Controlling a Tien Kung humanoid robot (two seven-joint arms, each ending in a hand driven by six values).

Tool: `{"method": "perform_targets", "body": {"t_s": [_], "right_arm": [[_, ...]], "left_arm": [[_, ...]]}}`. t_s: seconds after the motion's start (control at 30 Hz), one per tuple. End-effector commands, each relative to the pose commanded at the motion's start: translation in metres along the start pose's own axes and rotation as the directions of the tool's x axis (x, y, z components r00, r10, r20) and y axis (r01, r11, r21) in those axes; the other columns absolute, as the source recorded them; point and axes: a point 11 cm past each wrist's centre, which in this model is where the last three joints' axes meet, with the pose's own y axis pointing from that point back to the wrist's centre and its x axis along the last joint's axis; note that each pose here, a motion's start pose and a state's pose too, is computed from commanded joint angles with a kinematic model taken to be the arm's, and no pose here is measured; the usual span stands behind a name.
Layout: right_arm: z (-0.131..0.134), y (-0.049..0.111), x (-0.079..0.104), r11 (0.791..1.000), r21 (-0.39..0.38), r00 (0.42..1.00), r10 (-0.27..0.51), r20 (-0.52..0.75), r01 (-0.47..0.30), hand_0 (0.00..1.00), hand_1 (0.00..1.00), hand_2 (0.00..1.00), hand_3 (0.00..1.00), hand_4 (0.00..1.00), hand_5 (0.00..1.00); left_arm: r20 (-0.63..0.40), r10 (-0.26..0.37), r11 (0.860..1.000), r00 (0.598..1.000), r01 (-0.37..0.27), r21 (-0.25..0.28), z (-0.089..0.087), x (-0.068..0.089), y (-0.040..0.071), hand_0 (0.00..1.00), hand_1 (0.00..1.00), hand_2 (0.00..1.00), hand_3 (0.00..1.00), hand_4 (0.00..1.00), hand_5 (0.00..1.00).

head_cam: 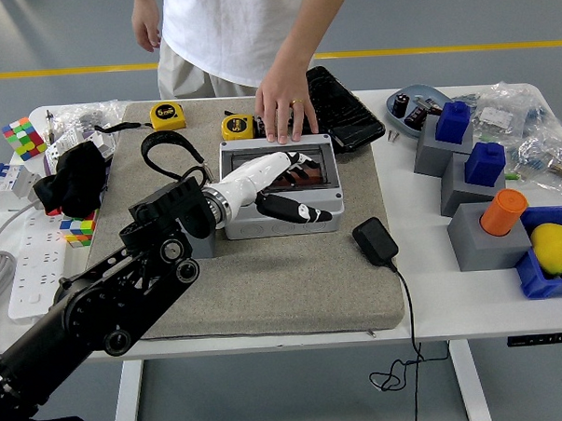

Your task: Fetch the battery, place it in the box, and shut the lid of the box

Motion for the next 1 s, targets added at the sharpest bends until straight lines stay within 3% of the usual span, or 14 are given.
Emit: {"method": "perform_targets", "body": {"t_s": [0.2,0.33,0.43,0.47,0.63,0.83,0.9,1.0], "right_arm": [[0.002,0.000,0.000,1.000,-0.006,1.000,0.001,0.000,-0.001,0.650,0.648,0.675,0.594,0.998,0.585],[0.003,0.000,0.000,1.000,-0.006,1.000,0.000,0.000,0.000,0.652,0.648,0.675,0.594,0.998,0.585],[0.002,0.000,-0.001,1.000,-0.004,1.000,-0.001,0.000,0.001,0.652,0.648,0.675,0.594,0.998,0.585],[0.002,0.000,-0.001,1.000,-0.003,1.000,-0.001,-0.001,0.001,0.652,0.648,0.675,0.594,0.998,0.585],[0.001,0.000,-0.001,1.000,-0.002,1.000,0.000,0.001,0.000,0.649,0.648,0.674,0.595,0.998,0.585],[0.001,0.000,0.001,1.000,-0.003,1.000,0.003,0.006,-0.003,0.649,0.648,0.675,0.594,0.998,0.585],[0.001,0.000,0.001,1.000,-0.002,1.000,0.003,0.006,-0.003,0.649,0.648,0.675,0.594,0.998,0.585],[0.000,0.000,0.002,1.000,-0.002,1.000,0.005,0.008,-0.005,0.649,0.648,0.675,0.594,0.998,0.585]], "left_arm": [[-0.194,0.084,0.987,0.977,-0.108,-0.120,0.002,0.013,0.016,0.625,0.732,0.768,0.839,0.998,0.530],[-0.330,0.146,0.957,0.933,-0.217,-0.190,0.002,0.027,0.029,0.631,0.732,0.760,0.821,0.998,0.527],[-0.468,0.200,0.917,0.861,-0.333,-0.220,-0.005,0.039,0.041,0.631,0.732,0.760,0.821,0.998,0.527],[-0.503,0.215,0.905,0.837,-0.363,-0.219,-0.009,0.042,0.044,0.631,0.732,0.760,0.821,0.998,0.527],[-0.713,0.260,0.819,0.651,-0.540,-0.195,-0.037,0.062,0.068,0.649,0.729,0.743,0.793,0.998,0.522],[-0.870,0.273,0.764,0.411,-0.642,-0.064,-0.078,0.080,0.091,0.656,0.728,0.736,0.789,0.998,0.535],[-0.881,0.295,0.743,0.370,-0.668,-0.031,-0.089,0.084,0.099,0.655,0.724,0.733,0.785,0.998,0.542],[-0.877,0.335,0.722,0.346,-0.691,0.003,-0.103,0.088,0.111,0.655,0.724,0.733,0.785,0.998,0.542]]}}
